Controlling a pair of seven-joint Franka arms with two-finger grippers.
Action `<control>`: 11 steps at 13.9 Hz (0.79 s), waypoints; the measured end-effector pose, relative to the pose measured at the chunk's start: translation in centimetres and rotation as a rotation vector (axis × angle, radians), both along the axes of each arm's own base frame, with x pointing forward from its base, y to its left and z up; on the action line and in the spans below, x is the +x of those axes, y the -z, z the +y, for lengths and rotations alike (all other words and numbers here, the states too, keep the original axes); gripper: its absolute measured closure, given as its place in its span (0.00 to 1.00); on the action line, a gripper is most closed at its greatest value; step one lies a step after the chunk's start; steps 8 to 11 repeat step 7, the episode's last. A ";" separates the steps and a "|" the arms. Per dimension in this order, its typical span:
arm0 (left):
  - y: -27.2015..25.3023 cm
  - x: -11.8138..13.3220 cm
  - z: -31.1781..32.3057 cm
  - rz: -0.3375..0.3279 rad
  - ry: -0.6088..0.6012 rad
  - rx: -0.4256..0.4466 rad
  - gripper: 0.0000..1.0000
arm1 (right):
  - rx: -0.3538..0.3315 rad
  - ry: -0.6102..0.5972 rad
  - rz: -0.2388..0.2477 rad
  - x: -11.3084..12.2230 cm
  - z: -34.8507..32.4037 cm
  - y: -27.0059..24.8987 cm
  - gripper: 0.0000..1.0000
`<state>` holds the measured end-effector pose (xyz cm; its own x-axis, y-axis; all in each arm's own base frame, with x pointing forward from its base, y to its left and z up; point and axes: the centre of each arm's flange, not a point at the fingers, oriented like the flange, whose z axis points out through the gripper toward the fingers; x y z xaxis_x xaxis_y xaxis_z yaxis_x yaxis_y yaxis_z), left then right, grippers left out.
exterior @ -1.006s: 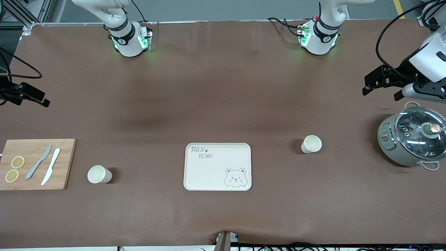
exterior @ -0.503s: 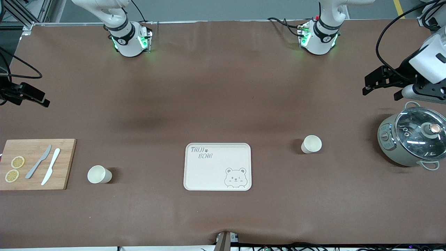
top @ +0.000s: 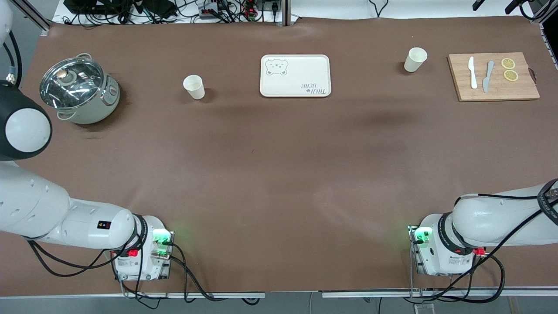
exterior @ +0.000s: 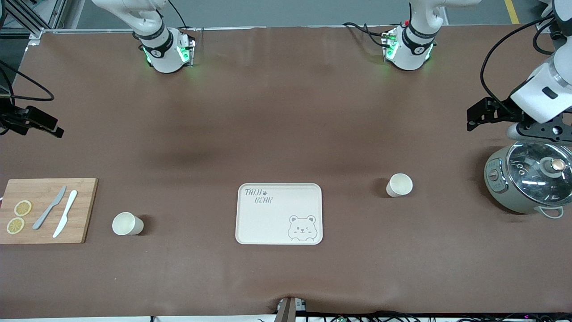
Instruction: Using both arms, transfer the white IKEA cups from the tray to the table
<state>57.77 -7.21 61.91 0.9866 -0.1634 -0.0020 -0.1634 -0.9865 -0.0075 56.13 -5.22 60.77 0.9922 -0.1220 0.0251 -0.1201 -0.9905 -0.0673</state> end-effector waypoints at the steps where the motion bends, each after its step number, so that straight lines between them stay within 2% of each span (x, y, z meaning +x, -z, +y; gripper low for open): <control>1: 0.0 0.1 -0.1 -0.008 0.001 -0.001 0.00 | 0.000 0.000 0.000 0.0 0.0 0.0 0.00; 5: -0.4 0.2 -1.8 -0.042 0.033 -0.008 0.00 | 0.000 0.000 -0.001 0.0 0.0 0.0 0.00; 11: -0.3 0.2 -3.2 -0.046 0.056 -0.012 0.00 | 0.000 0.000 -0.001 0.0 0.0 0.0 0.00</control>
